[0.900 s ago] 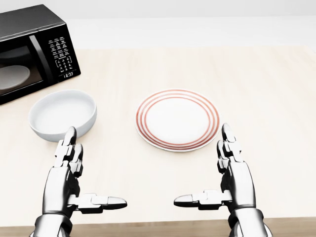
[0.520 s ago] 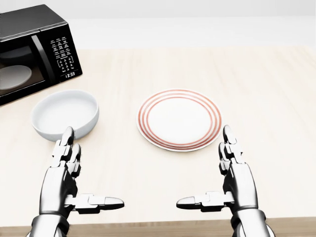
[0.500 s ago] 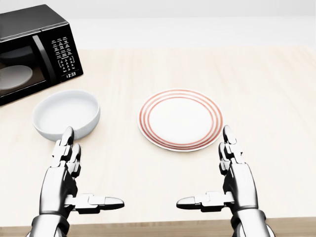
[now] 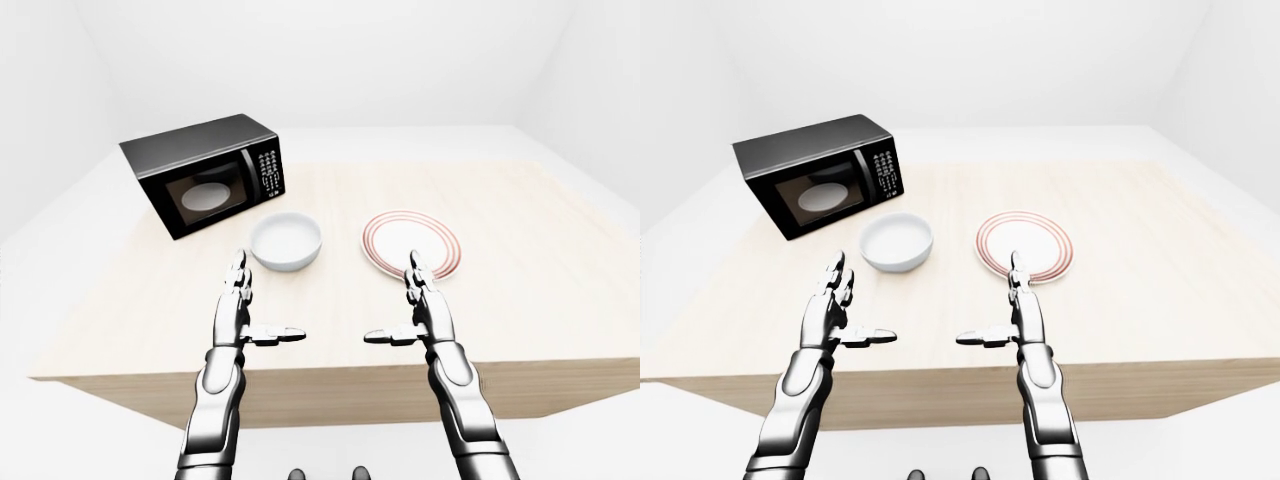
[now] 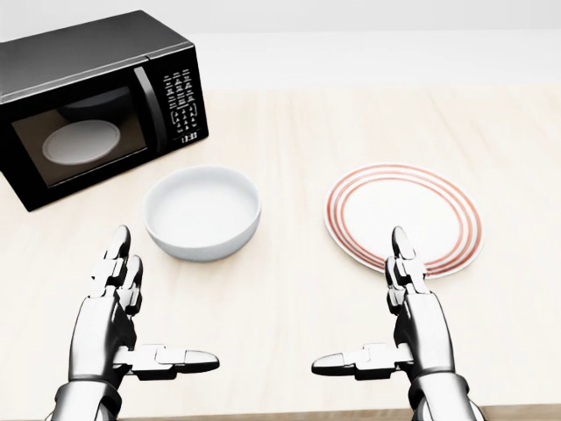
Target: Pick up the white bowl and put it on the plate.
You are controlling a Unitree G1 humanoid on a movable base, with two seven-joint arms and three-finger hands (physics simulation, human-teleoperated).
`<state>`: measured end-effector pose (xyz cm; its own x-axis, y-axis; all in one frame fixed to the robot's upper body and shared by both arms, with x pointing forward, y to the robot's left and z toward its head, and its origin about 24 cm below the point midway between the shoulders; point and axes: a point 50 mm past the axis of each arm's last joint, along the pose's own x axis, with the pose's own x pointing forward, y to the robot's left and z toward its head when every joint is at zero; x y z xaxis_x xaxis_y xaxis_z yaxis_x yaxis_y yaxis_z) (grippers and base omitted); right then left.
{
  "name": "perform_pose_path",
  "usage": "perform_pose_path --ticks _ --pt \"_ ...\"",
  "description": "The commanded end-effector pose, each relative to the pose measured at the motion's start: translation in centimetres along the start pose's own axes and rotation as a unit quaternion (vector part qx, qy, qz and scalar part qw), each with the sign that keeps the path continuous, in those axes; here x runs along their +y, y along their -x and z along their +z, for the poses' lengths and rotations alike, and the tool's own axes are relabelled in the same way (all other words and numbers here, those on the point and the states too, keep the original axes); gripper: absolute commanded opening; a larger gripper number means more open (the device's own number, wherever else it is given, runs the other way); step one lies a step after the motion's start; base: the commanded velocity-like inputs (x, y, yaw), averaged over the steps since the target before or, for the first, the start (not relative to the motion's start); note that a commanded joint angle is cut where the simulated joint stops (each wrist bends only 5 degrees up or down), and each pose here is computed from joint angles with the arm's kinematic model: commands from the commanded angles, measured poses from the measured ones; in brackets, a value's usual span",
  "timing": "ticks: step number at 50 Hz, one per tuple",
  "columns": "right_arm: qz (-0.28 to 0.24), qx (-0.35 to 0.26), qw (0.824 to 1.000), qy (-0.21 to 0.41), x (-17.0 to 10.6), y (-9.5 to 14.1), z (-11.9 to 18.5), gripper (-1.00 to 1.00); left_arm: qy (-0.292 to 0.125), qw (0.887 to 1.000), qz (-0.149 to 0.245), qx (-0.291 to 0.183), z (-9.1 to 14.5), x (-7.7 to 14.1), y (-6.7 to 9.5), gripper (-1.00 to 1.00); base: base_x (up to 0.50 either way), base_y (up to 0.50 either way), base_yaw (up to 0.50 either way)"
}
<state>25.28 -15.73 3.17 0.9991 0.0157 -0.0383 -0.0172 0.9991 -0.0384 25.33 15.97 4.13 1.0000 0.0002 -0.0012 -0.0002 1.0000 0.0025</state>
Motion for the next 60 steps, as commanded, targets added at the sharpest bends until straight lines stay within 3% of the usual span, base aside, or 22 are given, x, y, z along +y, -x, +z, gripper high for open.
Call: perform_pose_path --ticks 1,22,41,60 --pt "0.001 0.002 1.0 0.002 0.04 0.01 -0.05 1.0 0.0 1.0 0.0 0.0 -0.06 0.01 -0.02 1.0 0.07 0.44 0.0" --pt "0.001 0.004 1.0 -0.002 0.06 -0.05 -0.16 1.0 0.0 1.0 0.0 0.0 -0.06 0.01 -0.02 1.0 0.07 0.44 0.0" --pt "0.001 0.013 1.0 -0.025 0.04 -0.22 -0.31 1.0 -0.001 1.0 0.0 0.001 -0.1 0.01 -0.08 1.0 0.0 0.01 0.0" --pt "0.006 0.012 1.0 -0.011 0.33 -0.1 -0.54 1.0 -0.001 1.0 0.0 0.0 0.02 0.01 0.02 1.0 0.5 0.0 0.0"
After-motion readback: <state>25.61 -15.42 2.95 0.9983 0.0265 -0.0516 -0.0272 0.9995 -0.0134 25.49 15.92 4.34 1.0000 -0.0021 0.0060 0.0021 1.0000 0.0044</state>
